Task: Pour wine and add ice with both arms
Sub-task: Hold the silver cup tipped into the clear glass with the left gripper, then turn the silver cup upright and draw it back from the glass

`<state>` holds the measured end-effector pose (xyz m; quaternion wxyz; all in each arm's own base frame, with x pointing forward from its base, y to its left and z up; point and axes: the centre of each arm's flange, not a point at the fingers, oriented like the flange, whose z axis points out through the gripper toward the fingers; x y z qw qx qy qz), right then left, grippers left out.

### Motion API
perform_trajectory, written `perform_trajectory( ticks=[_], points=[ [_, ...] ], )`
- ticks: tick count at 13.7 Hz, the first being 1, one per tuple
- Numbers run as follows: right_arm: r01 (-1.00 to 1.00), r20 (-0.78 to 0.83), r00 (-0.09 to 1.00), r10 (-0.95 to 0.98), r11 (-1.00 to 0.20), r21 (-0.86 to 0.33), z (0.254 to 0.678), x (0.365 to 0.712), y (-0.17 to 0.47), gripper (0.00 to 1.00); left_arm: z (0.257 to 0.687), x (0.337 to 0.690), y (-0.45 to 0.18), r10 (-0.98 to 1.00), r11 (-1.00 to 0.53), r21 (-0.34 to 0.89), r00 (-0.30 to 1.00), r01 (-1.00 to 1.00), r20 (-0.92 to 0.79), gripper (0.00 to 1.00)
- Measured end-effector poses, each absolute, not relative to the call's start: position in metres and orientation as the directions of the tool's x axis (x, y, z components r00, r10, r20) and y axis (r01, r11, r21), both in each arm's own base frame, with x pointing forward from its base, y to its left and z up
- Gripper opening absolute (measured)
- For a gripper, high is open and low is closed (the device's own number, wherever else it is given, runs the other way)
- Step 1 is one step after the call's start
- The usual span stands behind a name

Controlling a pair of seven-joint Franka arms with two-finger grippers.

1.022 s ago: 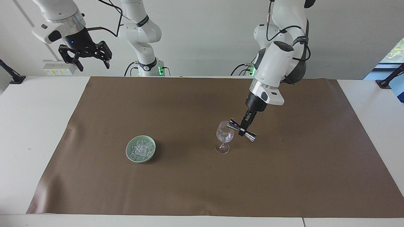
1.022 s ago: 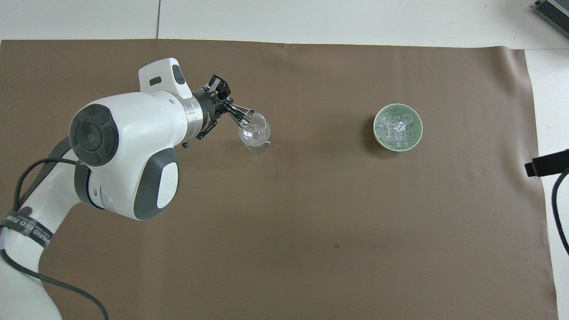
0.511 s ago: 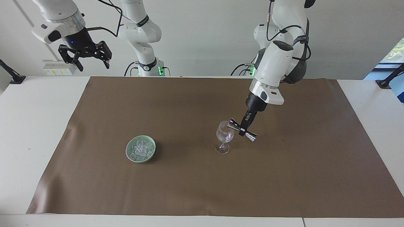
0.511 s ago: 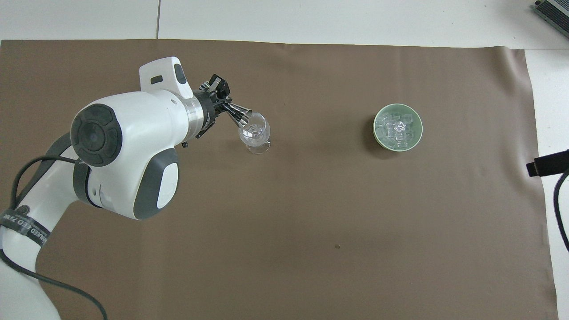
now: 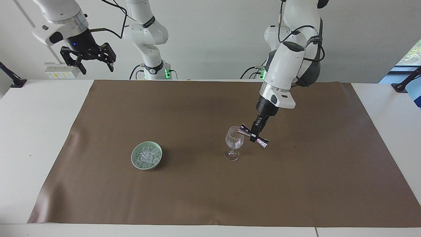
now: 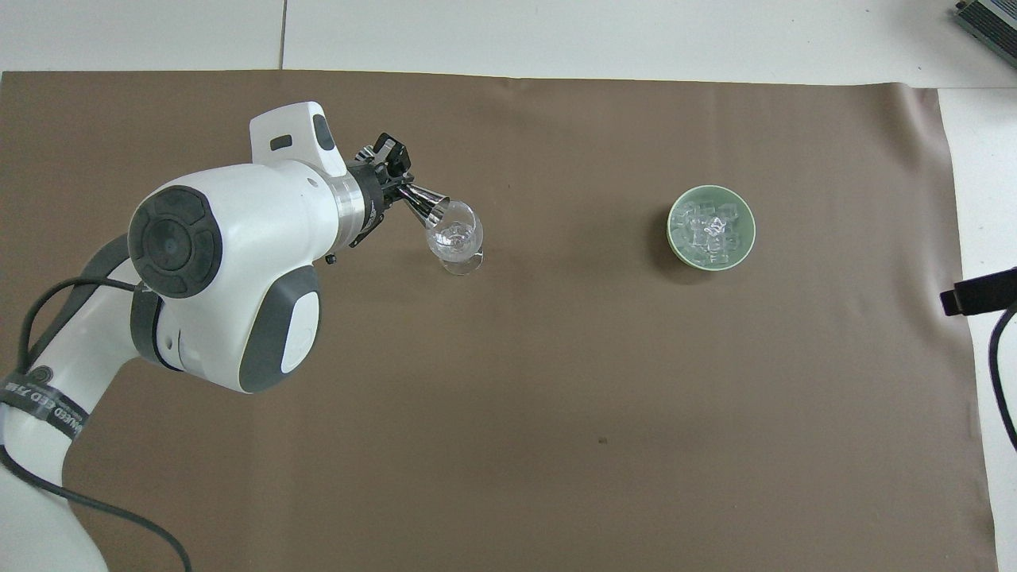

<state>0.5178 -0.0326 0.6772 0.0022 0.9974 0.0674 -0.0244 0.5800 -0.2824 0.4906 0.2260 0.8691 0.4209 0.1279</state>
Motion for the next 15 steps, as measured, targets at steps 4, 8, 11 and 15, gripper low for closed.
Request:
perform_trajectory(
  ticks=[4,8,11,15],
  points=[
    [0.134,-0.049,0.99,0.134,-0.991,0.001,0.6771,0.5178,-0.0326,1.0,0.4905,0.5775,-0.2878,0.786,-0.549,0.491,0.618,0.677,0.027,0.22],
    [0.134,-0.049,0.99,0.134,-0.991,0.001,0.6771,0.5178,-0.0326,1.0,0.4936,0.578,-0.2894,0.786,-0.553,0.49,0.617,0.674,0.037,0.22],
    [0.134,-0.049,0.99,0.134,-0.991,0.001,0.6771,0.5178,-0.0326,1.0,0.4948,0.5783,-0.2896,0.786,-0.552,0.491,0.617,0.674,0.039,0.22],
    [0.134,-0.049,0.99,0.134,-0.991,0.001,0.6771,0.5178,-0.0326,1.0,0.4951,0.5784,-0.2896,0.789,-0.549,0.491,0.614,0.676,0.037,0.22]
  ],
)
